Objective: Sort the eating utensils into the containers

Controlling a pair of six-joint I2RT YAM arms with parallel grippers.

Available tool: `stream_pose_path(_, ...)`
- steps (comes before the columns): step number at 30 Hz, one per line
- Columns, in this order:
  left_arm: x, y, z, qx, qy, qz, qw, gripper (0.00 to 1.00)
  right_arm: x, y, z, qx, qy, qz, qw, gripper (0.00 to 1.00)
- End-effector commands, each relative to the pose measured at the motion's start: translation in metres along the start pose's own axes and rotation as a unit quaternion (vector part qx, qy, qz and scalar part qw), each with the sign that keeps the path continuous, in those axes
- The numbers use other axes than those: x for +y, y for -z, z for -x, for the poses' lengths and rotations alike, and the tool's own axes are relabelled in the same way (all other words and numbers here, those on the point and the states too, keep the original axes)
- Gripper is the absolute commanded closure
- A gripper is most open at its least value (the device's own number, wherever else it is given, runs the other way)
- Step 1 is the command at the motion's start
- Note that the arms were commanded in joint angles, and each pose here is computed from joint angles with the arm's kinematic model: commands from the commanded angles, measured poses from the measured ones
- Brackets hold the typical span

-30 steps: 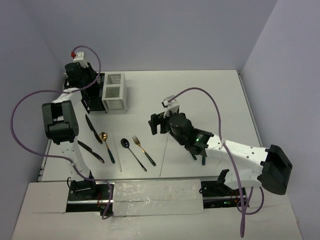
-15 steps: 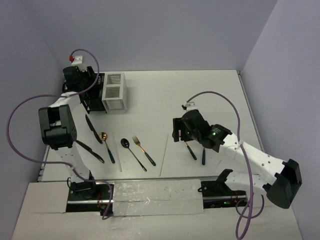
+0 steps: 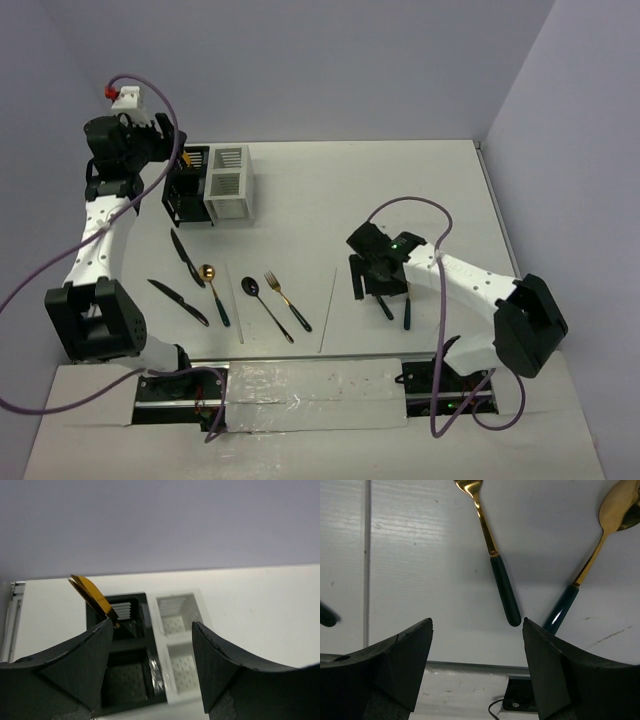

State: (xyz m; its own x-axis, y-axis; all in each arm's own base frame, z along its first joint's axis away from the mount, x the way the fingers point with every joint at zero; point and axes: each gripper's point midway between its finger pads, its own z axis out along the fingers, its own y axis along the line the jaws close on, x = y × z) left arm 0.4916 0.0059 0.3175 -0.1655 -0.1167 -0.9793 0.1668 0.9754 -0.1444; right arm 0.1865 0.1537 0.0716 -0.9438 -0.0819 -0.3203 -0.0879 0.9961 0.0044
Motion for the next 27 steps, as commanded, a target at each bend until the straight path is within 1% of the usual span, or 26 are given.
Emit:
stream_pose_path(1,-0.028,0.037,-0.040,0.095,-0.006,-0.064,0.993,0.27,0.006,-0.005,0.014,0.007,0.010,0.009,1.000,0.21)
stream_pose_path(2,-0.034,0.049,-0.038,0.096,-0.022,-0.077,0.992,0.27,0.007,-0.014,0.014,0.017,0.013,0.004,1.000,0.21)
stream_pose_path(3,-0.034,0.057,-0.049,0.110,-0.034,-0.079,0.990,0.26,0.009,-0.018,0.013,0.028,0.024,0.013,0.999,0.21)
stream_pose_path(4,-0.035,0.065,-0.060,0.132,-0.031,-0.079,0.988,0.26,0.009,-0.023,0.015,0.035,0.023,0.018,0.999,0.21)
stream_pose_path(5,-0.036,0.074,-0.060,0.133,-0.048,-0.081,0.987,0.26,0.010,-0.031,0.013,0.052,0.029,0.018,0.998,0.22)
stream_pose_path(6,-0.037,0.083,-0.073,0.156,-0.045,-0.085,0.983,0.26,0.010,-0.033,0.012,0.061,0.037,0.022,0.997,0.23)
stream_pose_path(8,-0.033,0.093,-0.075,0.162,-0.052,-0.078,0.982,0.26,0.007,-0.042,0.013,0.076,0.036,0.017,0.996,0.24)
stream_pose_path(10,-0.034,0.103,-0.086,0.176,-0.050,-0.085,0.979,0.26,0.009,-0.048,0.016,0.083,0.042,0.025,0.995,0.24)
stream_pose_path(13,-0.037,0.116,-0.096,0.181,-0.044,-0.099,0.978,0.26,0.003,-0.060,0.011,0.111,0.052,0.012,0.992,0.24)
stream_pose_path(14,-0.037,0.120,-0.101,0.183,-0.040,-0.100,0.977,0.26,-0.001,-0.064,0.007,0.126,0.051,0.006,0.991,0.26)
stream_pose_path(16,-0.039,0.125,-0.104,0.184,-0.037,-0.104,0.977,0.26,-0.003,-0.067,0.004,0.131,0.057,0.004,0.990,0.39)
stream_pose_path(18,-0.039,0.131,-0.108,0.183,-0.035,-0.101,0.977,0.26,0.001,-0.068,-0.003,0.137,0.058,0.020,0.989,0.51)
stream_pose_path(20,-0.037,0.137,-0.105,0.175,-0.039,-0.098,0.979,0.26,0.000,-0.067,-0.005,0.137,0.056,0.023,0.989,0.52)
stream_pose_path(21,-0.035,0.139,-0.104,0.174,-0.040,-0.095,0.979,0.26,-0.002,-0.066,-0.008,0.139,0.057,0.021,0.988,0.47)
stream_pose_path(22,-0.034,0.142,-0.103,0.172,-0.041,-0.095,0.980,0.26,-0.004,-0.066,-0.011,0.143,0.057,0.017,0.988,0.46)
stream_pose_path(24,-0.032,0.147,-0.097,0.163,-0.041,-0.094,0.981,0.26,-0.007,-0.064,-0.014,0.146,0.062,0.008,0.987,0.45)
stream_pose_path(26,-0.031,0.151,-0.093,0.158,-0.037,-0.097,0.982,0.26,-0.009,-0.064,-0.017,0.147,0.062,0.002,0.987,0.50)
stream_pose_path(27,-0.030,0.154,-0.095,0.161,-0.035,-0.096,0.982,0.26,-0.009,-0.065,-0.017,0.147,0.063,0.002,0.987,0.56)
